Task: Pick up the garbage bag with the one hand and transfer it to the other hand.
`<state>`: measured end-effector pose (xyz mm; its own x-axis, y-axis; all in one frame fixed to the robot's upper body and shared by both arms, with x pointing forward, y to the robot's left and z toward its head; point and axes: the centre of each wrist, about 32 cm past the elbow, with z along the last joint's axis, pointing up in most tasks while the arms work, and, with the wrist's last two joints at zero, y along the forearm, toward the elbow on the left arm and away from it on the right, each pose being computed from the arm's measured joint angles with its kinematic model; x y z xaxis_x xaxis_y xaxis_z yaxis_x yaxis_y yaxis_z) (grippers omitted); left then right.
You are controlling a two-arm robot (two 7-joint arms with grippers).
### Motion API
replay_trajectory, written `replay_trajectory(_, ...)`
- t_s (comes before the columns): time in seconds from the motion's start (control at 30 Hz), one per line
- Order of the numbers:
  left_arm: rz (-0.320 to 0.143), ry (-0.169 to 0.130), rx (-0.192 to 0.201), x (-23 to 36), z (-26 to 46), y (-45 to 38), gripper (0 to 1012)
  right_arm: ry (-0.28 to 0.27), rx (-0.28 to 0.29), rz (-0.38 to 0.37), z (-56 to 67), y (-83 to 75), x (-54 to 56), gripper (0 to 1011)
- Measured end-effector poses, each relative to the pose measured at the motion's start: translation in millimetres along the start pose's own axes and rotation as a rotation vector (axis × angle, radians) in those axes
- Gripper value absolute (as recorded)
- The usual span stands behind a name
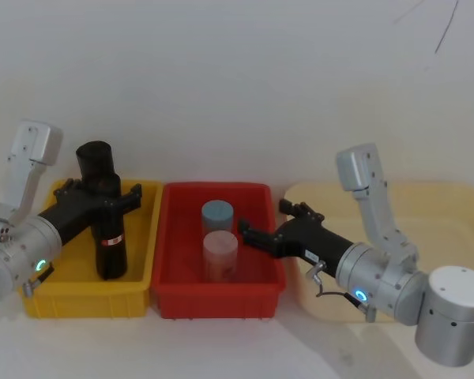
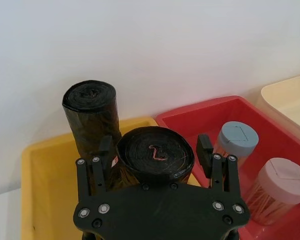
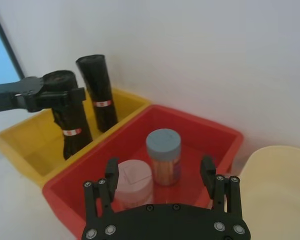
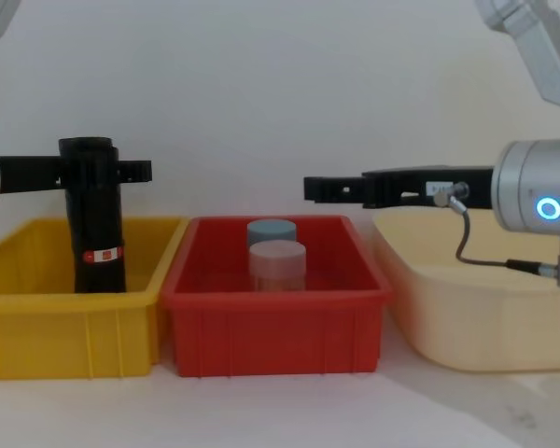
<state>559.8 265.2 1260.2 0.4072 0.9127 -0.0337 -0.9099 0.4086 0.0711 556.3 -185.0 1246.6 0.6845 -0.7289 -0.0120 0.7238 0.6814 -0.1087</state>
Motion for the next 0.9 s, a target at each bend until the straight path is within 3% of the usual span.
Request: replay_trajectory(0.9,-0.002,0.000,0.001,0.2,-0.2,-1.1,1000,-0.045,-0.041,0.085,-8.1,20.5,-11.0,1002)
